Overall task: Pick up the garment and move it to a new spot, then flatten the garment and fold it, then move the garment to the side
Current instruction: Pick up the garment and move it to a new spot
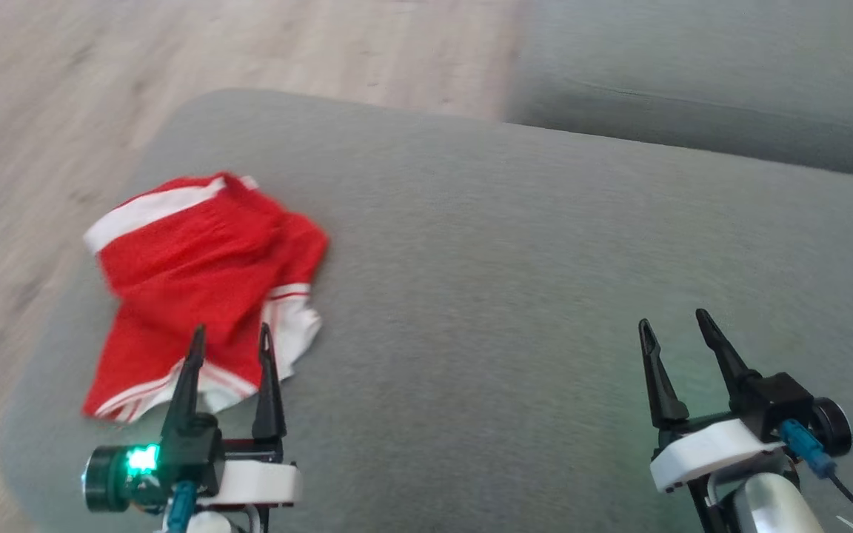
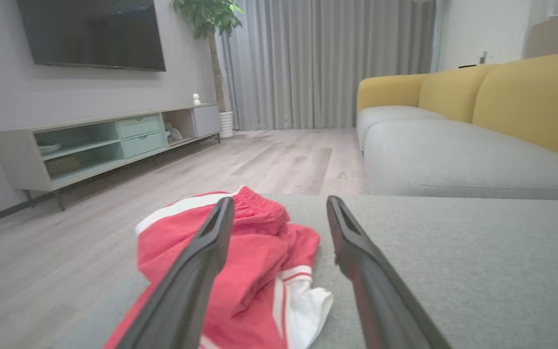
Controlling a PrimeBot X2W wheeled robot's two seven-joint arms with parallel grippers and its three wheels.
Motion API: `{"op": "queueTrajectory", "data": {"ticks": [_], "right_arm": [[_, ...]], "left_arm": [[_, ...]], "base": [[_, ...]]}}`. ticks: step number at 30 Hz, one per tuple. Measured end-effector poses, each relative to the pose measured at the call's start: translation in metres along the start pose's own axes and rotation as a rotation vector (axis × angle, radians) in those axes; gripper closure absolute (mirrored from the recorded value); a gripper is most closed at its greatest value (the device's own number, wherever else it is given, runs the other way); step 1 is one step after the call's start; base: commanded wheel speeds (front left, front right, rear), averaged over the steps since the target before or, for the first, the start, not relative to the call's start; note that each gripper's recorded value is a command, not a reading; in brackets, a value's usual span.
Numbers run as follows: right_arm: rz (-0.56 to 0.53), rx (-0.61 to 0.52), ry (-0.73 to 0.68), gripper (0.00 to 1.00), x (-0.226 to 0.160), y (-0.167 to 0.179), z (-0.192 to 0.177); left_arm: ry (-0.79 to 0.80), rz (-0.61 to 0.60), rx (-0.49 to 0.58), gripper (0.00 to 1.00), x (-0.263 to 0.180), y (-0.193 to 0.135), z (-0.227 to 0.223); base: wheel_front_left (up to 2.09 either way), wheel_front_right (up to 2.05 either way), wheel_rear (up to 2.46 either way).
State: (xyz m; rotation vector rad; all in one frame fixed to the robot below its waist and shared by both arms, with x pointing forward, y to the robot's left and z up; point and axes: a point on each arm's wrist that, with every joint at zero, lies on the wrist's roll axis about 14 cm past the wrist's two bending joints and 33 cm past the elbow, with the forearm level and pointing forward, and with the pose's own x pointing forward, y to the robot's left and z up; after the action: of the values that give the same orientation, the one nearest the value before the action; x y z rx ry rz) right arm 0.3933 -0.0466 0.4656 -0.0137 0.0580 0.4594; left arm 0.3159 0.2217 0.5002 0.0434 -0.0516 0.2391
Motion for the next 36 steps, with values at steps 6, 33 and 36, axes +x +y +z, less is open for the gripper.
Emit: {"op": "queueTrajectory", "data": {"ticks": [6,33,36], "right_arm": [[0.132,-0.002,0.009,0.00,0.024,0.041,-0.003],[0.207,-0.122,0.094,0.00,0.100,0.036,-0.074],[0.198,-0.139,0.072,0.00,0.111,0.027,-0.075]], "left_arm": [[0.005,0.166,0.016,0.00,-0.022,0.051,0.000],[0.150,0.251,0.097,0.00,0.122,0.112,-0.024],[0.251,0.225,0.080,0.00,0.144,0.104,-0.047]], "base": [[0.00,0.00,0.00],[0.00,0.00,0.00],[0.00,0.00,0.00]]}}
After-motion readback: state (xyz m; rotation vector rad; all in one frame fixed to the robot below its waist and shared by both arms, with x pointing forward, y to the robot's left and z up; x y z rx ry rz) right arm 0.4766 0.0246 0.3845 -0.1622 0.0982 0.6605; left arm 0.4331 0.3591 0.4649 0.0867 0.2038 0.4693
